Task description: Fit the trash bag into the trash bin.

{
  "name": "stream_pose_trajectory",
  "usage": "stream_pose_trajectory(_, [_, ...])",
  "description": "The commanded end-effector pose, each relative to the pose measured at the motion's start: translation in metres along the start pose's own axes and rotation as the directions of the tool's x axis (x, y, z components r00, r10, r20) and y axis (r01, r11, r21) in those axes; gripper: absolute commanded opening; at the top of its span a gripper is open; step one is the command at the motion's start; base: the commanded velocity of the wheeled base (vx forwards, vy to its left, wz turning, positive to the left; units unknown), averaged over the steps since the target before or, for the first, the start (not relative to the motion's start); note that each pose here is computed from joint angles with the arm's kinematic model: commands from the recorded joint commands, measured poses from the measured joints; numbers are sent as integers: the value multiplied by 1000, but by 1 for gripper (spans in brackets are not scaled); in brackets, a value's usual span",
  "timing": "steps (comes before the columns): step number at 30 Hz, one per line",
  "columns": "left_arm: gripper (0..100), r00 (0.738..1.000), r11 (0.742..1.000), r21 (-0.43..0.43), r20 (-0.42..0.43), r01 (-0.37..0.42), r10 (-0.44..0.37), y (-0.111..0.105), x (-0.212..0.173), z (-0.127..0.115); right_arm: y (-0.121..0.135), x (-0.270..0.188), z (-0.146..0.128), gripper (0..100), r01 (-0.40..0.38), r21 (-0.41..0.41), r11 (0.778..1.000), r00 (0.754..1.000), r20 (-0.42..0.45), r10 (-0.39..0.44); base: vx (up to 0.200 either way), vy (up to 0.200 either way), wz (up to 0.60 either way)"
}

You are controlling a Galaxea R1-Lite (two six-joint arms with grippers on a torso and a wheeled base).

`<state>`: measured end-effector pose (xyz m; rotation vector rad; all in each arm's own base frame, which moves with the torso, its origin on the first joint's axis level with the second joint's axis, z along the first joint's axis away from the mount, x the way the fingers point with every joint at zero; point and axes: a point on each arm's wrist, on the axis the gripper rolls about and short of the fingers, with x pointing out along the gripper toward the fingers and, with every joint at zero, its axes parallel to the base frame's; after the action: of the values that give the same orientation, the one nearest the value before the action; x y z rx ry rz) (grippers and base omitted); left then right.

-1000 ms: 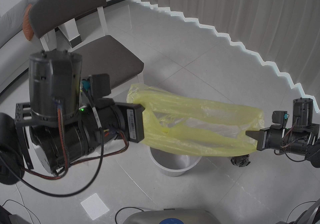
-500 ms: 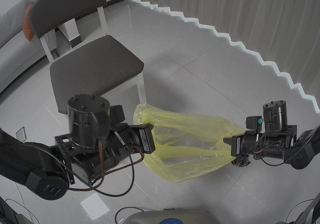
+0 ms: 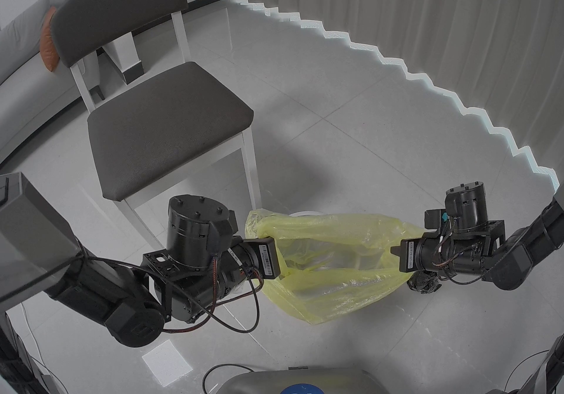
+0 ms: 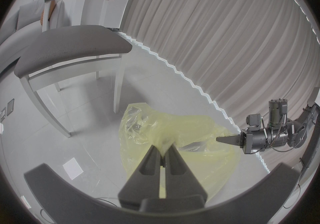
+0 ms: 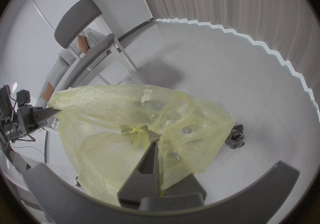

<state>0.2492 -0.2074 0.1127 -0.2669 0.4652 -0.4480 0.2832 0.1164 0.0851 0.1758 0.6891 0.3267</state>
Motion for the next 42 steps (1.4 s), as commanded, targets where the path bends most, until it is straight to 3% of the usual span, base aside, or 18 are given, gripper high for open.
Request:
stream_pose_trajectory(1, [0,999,1000,-7,-23,-23,23,12,8,-6,-4,17,-3,0,10,7,1000,999,-30,-10,0,0,0])
stream_pose_trajectory(14, [0,999,1000,-19,23,-24,24,21,11,0,-2,23,0,0,14,11,1000,1000,-23,-14,0,0,0])
stream_pose_trajectory(21, [0,999,999,-15,-8,-32,32,28,16,-6,0,25,3,0,12,9,1000,1000,-11,-12,0,0,0])
stream_pose_trajectory(33, [0,1000,999,-35,-5,8,-9,39,22,5,-4,43,-1,0,12,16,1000,999,-43,-12,0,0,0])
stream_pose_trajectory(42, [0,999,999,-47,-44,-4,2,46,45,-10,-7,64,-10,0,13,15,1000,998,-55,-13,0,0,0])
